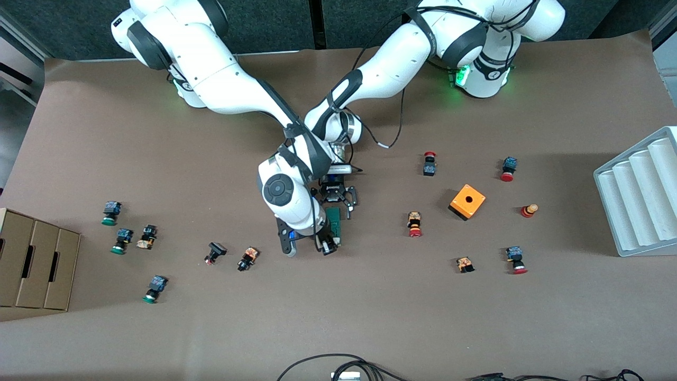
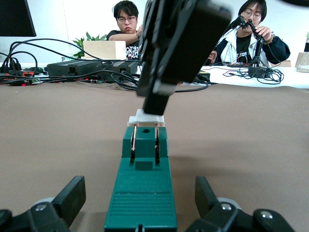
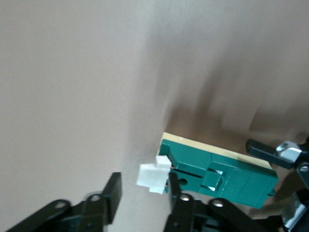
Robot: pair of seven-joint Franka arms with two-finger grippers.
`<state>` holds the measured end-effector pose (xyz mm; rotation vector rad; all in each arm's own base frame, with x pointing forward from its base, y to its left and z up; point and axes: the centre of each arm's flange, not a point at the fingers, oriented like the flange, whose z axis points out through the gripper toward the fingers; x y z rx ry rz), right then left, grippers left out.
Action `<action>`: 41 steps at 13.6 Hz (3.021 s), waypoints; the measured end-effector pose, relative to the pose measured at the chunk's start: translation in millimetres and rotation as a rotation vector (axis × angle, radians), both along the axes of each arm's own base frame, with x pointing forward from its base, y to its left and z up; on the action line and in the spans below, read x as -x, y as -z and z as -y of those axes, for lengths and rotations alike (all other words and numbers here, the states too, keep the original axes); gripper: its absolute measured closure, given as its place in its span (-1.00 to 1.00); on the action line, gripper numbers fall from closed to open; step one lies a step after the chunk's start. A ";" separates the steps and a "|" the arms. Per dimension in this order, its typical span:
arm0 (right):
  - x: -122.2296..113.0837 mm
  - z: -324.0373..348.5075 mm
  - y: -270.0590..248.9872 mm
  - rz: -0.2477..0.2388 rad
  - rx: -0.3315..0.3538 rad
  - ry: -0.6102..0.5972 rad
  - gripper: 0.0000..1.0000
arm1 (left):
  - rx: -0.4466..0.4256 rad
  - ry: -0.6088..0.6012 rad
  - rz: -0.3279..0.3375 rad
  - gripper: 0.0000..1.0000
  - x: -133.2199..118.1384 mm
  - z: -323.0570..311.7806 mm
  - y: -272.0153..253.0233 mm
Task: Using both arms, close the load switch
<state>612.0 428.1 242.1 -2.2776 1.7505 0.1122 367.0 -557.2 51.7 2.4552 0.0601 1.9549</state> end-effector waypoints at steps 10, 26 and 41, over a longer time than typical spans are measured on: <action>-23.2 200.1 -206.0 0.012 0.013 -0.500 -0.99 | -0.049 -0.071 -0.075 -1.00 -1.4 23.5 -56.2; 65.6 439.1 -337.1 0.121 0.323 -1.259 -0.99 | -0.145 -0.088 -0.462 -1.00 1.7 38.9 -353.3; 53.3 435.2 -343.5 0.099 0.357 -1.285 -0.99 | -0.088 0.031 -0.865 -1.00 -122.3 -137.7 -541.3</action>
